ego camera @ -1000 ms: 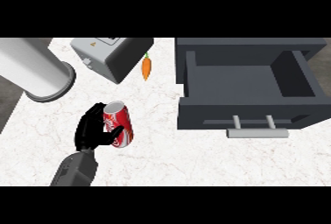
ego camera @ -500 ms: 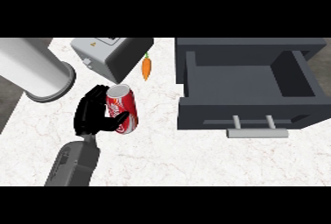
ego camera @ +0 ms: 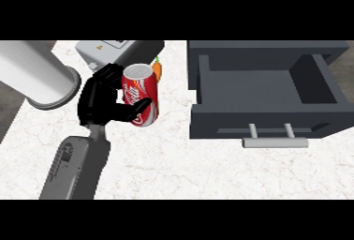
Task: Pick up the can, place it into the drawer and close the drawer
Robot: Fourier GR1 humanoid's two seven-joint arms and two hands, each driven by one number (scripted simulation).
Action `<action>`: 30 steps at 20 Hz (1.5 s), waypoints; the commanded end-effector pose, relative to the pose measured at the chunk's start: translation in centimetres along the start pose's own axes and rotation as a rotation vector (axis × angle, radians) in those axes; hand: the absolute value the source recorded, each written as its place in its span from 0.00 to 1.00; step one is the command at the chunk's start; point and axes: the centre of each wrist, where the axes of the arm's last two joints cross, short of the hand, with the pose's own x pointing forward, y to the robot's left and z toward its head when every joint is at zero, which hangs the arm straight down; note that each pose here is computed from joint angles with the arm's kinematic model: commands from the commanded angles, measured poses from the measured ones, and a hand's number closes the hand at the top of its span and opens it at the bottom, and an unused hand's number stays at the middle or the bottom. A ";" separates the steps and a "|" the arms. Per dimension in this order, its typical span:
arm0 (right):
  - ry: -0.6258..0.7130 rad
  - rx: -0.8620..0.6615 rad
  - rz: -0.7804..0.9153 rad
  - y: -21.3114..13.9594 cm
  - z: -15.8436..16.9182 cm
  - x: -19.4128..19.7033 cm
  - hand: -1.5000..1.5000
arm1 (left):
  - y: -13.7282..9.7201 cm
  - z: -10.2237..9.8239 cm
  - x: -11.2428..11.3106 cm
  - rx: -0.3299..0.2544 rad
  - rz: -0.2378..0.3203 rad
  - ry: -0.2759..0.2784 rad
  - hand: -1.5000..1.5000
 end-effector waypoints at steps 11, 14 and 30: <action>0.009 -0.001 0.003 0.6 -0.4 -0.4 0.00 | -8.5 -3.0 5.9 -0.041 -0.048 -0.038 1.00; -0.012 -0.011 -0.004 0.9 -0.6 0.5 0.00 | -11.8 -4.4 6.6 -0.025 -0.061 -0.043 1.00; -0.011 0.023 -0.024 2.1 -2.1 0.6 0.00 | -18.8 -8.3 7.2 -0.050 -0.105 -0.032 1.00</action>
